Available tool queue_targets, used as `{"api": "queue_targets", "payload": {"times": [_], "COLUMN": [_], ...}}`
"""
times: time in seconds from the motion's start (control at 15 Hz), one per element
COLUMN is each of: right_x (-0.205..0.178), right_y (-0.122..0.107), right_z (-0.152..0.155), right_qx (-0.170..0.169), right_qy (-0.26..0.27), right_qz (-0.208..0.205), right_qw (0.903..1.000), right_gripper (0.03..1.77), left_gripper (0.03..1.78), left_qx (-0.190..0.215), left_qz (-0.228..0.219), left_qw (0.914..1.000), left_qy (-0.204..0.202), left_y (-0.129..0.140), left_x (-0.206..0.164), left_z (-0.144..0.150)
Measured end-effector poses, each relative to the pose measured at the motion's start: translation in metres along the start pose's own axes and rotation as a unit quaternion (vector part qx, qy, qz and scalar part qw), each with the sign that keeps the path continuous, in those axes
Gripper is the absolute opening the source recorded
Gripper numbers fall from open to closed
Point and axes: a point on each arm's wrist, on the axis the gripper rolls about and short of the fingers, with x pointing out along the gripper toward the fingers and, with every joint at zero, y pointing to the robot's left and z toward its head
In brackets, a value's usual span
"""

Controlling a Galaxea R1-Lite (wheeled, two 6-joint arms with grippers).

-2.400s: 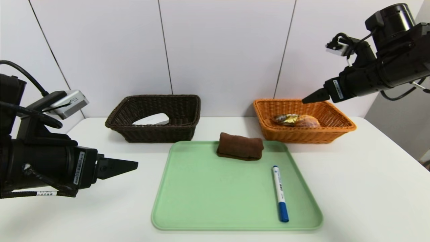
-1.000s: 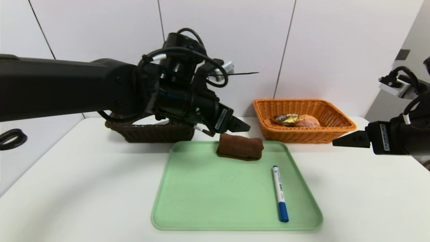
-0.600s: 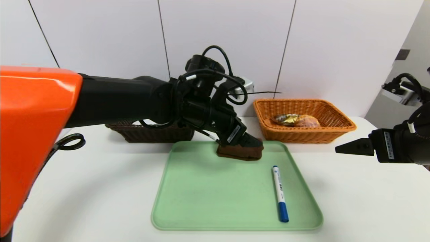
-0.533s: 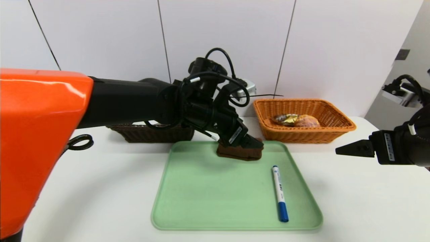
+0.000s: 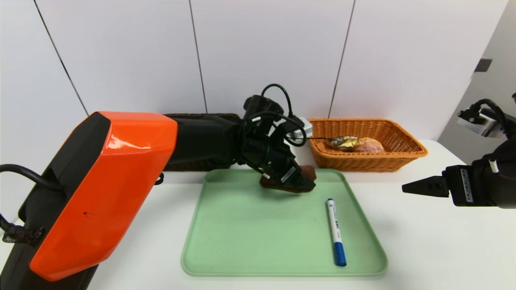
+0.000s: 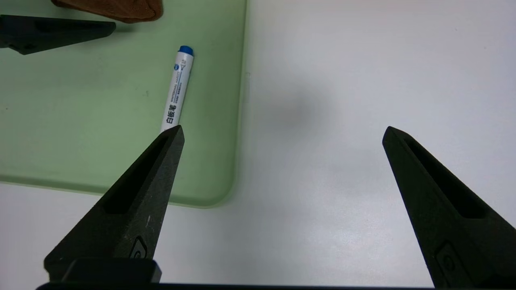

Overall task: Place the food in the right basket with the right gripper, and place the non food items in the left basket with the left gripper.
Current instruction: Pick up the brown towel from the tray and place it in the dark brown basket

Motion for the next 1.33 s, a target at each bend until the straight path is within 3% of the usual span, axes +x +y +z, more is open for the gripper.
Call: {"api": "queue_targets", "payload": {"times": [0.47, 0.73, 1.0, 1.07, 1.33], "right_x": [0.003, 0.004, 0.003, 0.003, 0.003], "right_y": [0.000, 0.000, 0.000, 0.000, 0.000], "right_z": [0.000, 0.000, 0.000, 0.000, 0.000], "right_qx": [-0.001, -0.001, -0.002, -0.002, -0.002], "right_qy": [-0.008, -0.010, -0.010, -0.010, -0.011], "right_qz": [0.004, 0.005, 0.005, 0.005, 0.005], "right_qw": [1.0000, 0.9999, 0.9999, 0.9999, 0.9999], "right_gripper": [1.69, 1.69, 1.69, 1.69, 1.69], "left_gripper": [1.69, 1.11, 0.65, 0.28, 0.27], "left_qx": [-0.011, -0.011, -0.009, -0.007, 0.003], "left_qz": [-0.001, 0.001, 0.003, 0.005, 0.017], "left_qw": [0.9997, 0.9997, 0.9998, 0.9999, 0.9998], "left_qy": [0.021, 0.020, 0.015, 0.012, -0.010], "left_y": [0.008, 0.009, 0.008, 0.008, 0.006], "left_x": [0.010, 0.010, 0.006, 0.003, -0.021], "left_z": [-0.017, -0.017, -0.012, -0.009, 0.011]}}
